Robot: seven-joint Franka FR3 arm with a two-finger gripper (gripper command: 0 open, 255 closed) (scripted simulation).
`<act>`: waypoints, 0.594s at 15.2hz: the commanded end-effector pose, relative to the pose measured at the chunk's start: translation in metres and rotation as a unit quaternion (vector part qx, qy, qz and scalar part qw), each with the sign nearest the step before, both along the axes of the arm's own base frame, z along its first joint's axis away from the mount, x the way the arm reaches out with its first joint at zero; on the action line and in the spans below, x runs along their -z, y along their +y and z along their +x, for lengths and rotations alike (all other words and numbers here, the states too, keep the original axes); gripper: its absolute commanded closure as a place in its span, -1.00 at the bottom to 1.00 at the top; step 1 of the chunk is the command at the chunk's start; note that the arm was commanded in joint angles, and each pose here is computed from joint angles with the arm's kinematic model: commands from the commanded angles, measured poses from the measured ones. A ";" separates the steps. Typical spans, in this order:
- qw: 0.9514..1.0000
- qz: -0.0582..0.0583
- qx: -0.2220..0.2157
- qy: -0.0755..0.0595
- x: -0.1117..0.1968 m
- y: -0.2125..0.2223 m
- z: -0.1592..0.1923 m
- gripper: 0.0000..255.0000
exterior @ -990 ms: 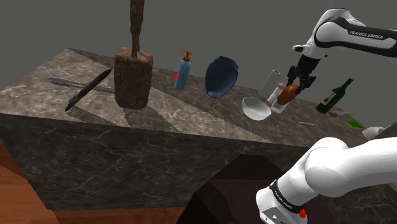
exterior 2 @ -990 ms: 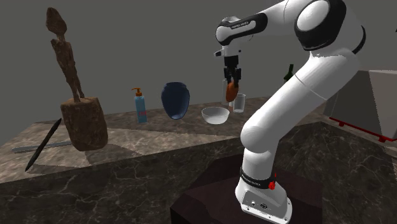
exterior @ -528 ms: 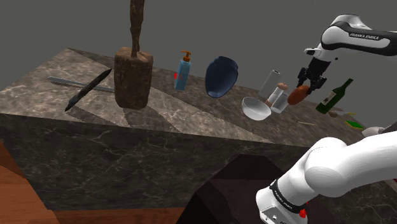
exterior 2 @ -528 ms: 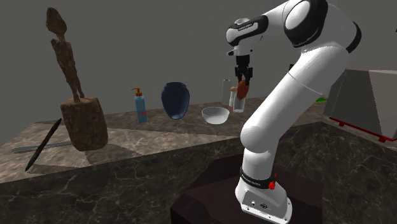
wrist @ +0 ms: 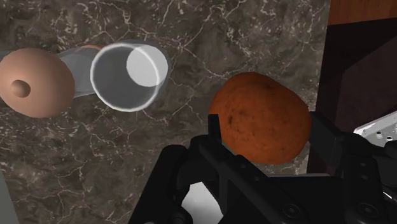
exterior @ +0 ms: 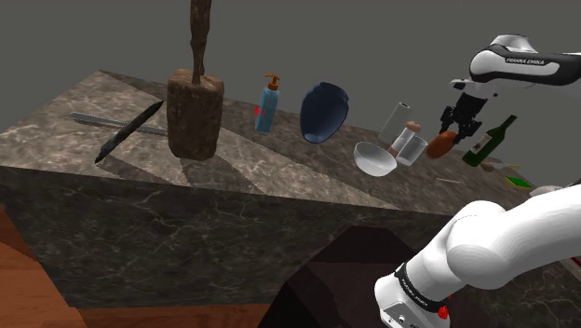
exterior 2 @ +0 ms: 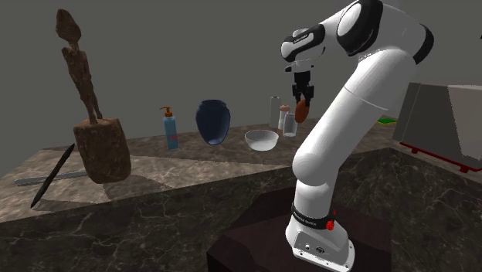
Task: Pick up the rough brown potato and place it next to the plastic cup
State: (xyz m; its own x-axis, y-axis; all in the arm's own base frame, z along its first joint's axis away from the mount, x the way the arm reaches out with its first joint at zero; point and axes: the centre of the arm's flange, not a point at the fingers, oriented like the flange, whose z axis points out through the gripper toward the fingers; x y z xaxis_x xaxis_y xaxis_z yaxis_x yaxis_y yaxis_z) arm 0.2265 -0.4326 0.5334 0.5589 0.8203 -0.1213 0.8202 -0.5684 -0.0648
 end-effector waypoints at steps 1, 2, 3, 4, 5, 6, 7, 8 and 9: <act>1.000 0.000 0.000 0.000 0.011 -0.002 0.000 1.00; 1.000 0.000 0.000 0.000 0.016 -0.002 0.000 1.00; 1.000 0.000 0.000 0.000 0.022 -0.002 0.000 1.00; 1.000 0.000 0.000 0.000 0.027 -0.002 0.000 1.00; 1.000 0.000 0.000 0.000 0.032 -0.002 0.000 1.00; 1.000 0.000 0.000 0.000 0.038 -0.002 0.000 1.00; 1.000 0.000 0.000 0.000 0.043 -0.002 0.000 1.00; 1.000 0.000 0.000 0.000 0.048 -0.002 0.000 1.00; 1.000 0.000 0.000 0.000 0.053 -0.002 0.000 1.00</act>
